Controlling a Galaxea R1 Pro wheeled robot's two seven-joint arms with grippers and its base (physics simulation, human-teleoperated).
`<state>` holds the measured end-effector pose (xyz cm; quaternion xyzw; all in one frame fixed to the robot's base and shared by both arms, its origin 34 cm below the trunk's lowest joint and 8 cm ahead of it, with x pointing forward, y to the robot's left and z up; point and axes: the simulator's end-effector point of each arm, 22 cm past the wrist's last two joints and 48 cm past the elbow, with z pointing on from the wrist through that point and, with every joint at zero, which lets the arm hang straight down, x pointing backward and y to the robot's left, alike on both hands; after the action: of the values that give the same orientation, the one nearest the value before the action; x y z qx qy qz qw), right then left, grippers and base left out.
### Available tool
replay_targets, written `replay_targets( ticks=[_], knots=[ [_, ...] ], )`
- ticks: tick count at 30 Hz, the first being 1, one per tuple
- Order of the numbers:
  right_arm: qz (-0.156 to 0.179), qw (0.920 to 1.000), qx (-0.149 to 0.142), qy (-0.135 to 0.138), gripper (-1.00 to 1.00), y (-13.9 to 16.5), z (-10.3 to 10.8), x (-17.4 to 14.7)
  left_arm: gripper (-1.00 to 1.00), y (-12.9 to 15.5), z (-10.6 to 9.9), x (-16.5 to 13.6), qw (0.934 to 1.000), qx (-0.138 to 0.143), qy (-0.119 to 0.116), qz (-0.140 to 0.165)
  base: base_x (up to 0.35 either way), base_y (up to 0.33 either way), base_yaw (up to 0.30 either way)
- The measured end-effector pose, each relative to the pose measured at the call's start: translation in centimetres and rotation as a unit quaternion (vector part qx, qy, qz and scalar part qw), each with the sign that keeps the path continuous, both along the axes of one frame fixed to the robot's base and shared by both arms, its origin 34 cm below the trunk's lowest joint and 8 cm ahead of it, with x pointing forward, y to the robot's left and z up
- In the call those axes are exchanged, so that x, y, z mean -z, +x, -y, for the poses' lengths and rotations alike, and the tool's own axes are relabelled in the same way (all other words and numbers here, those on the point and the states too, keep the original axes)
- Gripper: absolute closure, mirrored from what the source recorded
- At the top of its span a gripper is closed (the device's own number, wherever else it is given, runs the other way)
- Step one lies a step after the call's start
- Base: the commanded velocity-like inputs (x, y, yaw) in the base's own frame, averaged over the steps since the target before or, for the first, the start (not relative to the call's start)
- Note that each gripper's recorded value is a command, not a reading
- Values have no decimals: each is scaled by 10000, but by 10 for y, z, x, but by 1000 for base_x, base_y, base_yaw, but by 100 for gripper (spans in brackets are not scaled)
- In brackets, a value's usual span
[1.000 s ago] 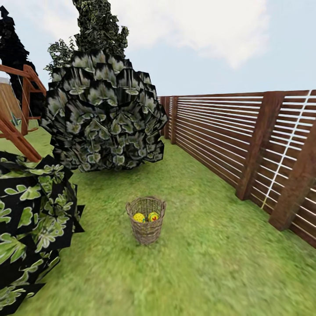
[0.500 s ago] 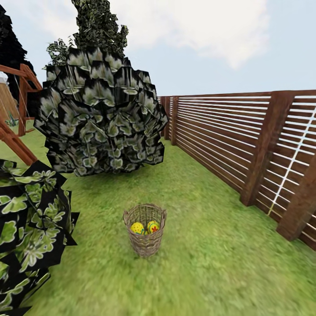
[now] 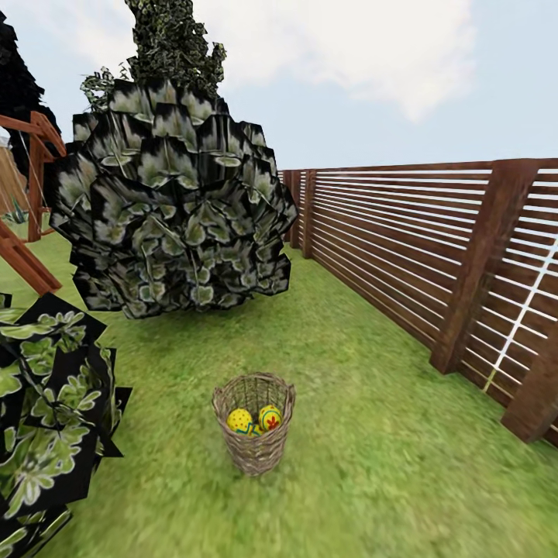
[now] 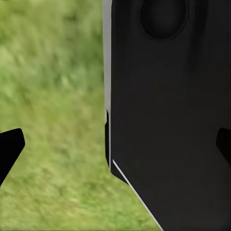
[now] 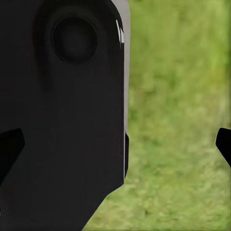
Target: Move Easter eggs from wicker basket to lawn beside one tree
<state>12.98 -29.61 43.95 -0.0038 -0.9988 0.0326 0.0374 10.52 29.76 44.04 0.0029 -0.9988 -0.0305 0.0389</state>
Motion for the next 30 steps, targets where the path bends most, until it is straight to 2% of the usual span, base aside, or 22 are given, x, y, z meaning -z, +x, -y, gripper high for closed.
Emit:
replay_targets(
  ticks=[10,16,18,20,22,23,24,25,26,28,30],
  knots=[
    [22,10000,21,-55,-100,2,8,0,-100,-3,4,0,10000,5,-29,-36,5,0,0],
    [26,10000,26,-24,-100,2,4,0,-100,-4,8,0,10000,-30,-48,-47,0,0,0],
    [34,10000,38,-37,-100,3,5,0,-100,39,2,1,9992,-175,4,353,0,0,0],
    [35,10000,53,-43,-100,3,6,0,-100,88,-6,-2,9963,-452,57,730,0,0,0],
    [38,10000,62,-44,-100,3,6,0,-100,123,-20,-10,9937,-709,107,861,0,0,0],
    [46,10000,44,-37,-100,4,5,0,-100,140,-44,-22,9930,-1059,94,505,0,0,0],
    [53,10000,39,-35,-100,4,4,0,-100,165,-54,-35,9917,-1204,23,452,0,0,0],
    [56,10000,43,-33,-100,4,4,0,-100,191,-53,-48,9899,-1336,-122,447,0,0,0],
    [61,10000,45,-35,-100,5,4,0,-100,232,-51,-64,9875,-1422,-288,612,0,0,0],
    [73,10000,45,-40,-100,5,5,0,-100,317,-44,-103,9809,-1467,-574,1137,0,0,0],
    [118,9999,29,-49,-100,10,7,0,-100,359,-41,-127,9765,-1457,-704,1424,0,0,0]
  ],
)
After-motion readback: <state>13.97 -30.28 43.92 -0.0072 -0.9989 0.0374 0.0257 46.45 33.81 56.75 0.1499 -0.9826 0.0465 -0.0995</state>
